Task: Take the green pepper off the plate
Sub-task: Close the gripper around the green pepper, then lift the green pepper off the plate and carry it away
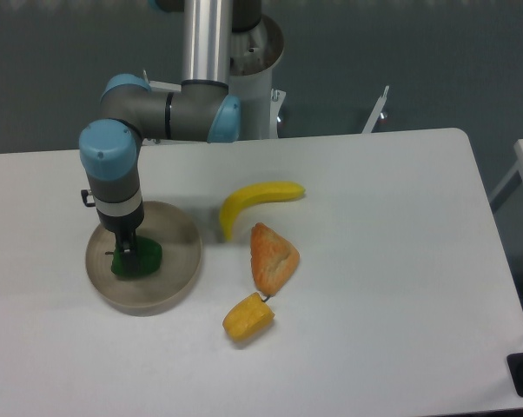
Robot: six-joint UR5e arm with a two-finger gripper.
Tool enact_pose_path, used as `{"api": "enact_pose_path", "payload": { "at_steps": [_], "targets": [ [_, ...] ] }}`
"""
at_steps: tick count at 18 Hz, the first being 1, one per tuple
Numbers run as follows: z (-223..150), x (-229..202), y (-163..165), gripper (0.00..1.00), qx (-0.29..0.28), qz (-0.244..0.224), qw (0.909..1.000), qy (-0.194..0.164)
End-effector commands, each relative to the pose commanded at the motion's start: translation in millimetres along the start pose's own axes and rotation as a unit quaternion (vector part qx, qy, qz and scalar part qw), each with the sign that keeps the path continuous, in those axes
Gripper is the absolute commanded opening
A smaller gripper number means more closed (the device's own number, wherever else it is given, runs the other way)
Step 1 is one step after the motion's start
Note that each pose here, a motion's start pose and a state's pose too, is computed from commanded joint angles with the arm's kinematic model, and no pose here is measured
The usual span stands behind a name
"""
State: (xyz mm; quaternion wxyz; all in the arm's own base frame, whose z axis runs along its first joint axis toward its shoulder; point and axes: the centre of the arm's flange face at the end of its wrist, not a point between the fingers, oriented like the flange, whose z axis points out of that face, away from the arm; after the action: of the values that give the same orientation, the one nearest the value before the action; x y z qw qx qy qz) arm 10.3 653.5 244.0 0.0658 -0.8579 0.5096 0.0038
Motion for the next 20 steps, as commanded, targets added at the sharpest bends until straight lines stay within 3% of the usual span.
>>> {"api": "enact_pose_path", "payload": {
  "at_steps": [2, 4, 10, 15, 18, 20],
  "targets": [
    [0, -1, 1, 0.33, -0.002, 0.001, 1.0, -0.001],
    [-12, -6, 4, 0.12, 0.002, -0.007, 0.9999, -0.01],
    [-111, -20, 80, 0.12, 0.008, -0.097, 0.9938, -0.055],
    [-141, -38, 155, 0.1, 0.0, -0.154, 0.9873, -0.039],
    [-151, -52, 218, 0.1, -0.009, -0.147, 0.9884, -0.038],
    [-159, -60, 247, 0.1, -0.017, -0.139, 0.9901, -0.012]
  ]
}}
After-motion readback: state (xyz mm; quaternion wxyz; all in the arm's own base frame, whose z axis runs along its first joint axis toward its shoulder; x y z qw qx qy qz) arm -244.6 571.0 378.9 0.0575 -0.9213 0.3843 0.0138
